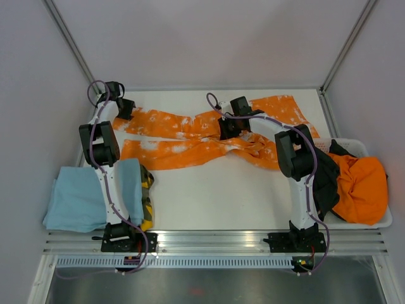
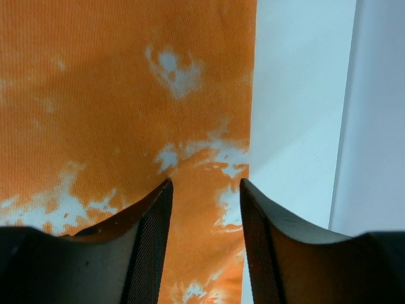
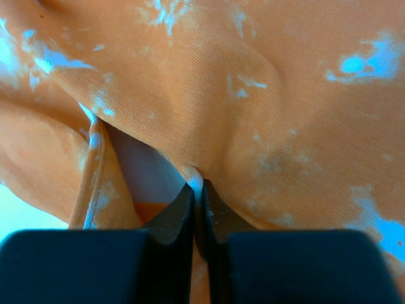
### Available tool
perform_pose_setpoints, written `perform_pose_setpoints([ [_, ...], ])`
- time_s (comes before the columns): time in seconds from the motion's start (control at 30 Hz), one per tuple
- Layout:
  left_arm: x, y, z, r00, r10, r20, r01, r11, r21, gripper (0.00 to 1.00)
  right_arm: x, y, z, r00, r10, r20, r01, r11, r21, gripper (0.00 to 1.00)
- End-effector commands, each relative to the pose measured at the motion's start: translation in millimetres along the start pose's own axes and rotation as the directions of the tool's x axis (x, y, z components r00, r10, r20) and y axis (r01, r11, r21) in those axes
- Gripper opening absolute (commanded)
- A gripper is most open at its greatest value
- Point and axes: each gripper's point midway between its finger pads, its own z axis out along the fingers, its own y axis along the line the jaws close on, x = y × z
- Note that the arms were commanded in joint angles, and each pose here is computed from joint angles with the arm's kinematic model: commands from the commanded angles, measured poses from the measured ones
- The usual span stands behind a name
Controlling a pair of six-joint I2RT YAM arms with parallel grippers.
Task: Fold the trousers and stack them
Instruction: Flatten the trousers out
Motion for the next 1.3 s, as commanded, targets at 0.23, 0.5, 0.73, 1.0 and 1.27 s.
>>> perform_pose_setpoints([
  [0.23,-61.6,-10.1,-84.2,0.967,0.141,0.213,-0.140,0.990,-0.023,0.55,-80.6,-4.2,-38.6,0.973,0.137,0.184,-0.157,0.983,0.099,0.72],
  [0.5,-54.7,16.2,-128.2,0.929,0.257,0.265,-0.253,0.966,-0.049,0.58,-155.0,-37.4,-42.5,0.880,0.273,0.388,-0.341,0.933,0.118,0.76],
  [0.73,-12.1,19.5,-98.8,0.953,0.279,0.122,-0.283,0.959,0.022,0.57,-109.2,-90.4,7.3,0.889,0.340,0.307,-0.432,0.846,0.313,0.65],
  [1.0,0.2,21.6,-77.5,0.956,0.280,0.093,-0.281,0.960,-0.002,0.56,-76.8,-123.5,24.5,0.873,0.394,0.287,-0.482,0.785,0.389,0.60],
  [1.27,17.2,47.2,-39.8,0.970,0.240,0.022,-0.238,0.969,-0.065,0.56,-56.5,-175.2,19.8,0.834,0.444,0.327,-0.551,0.682,0.480,0.63],
])
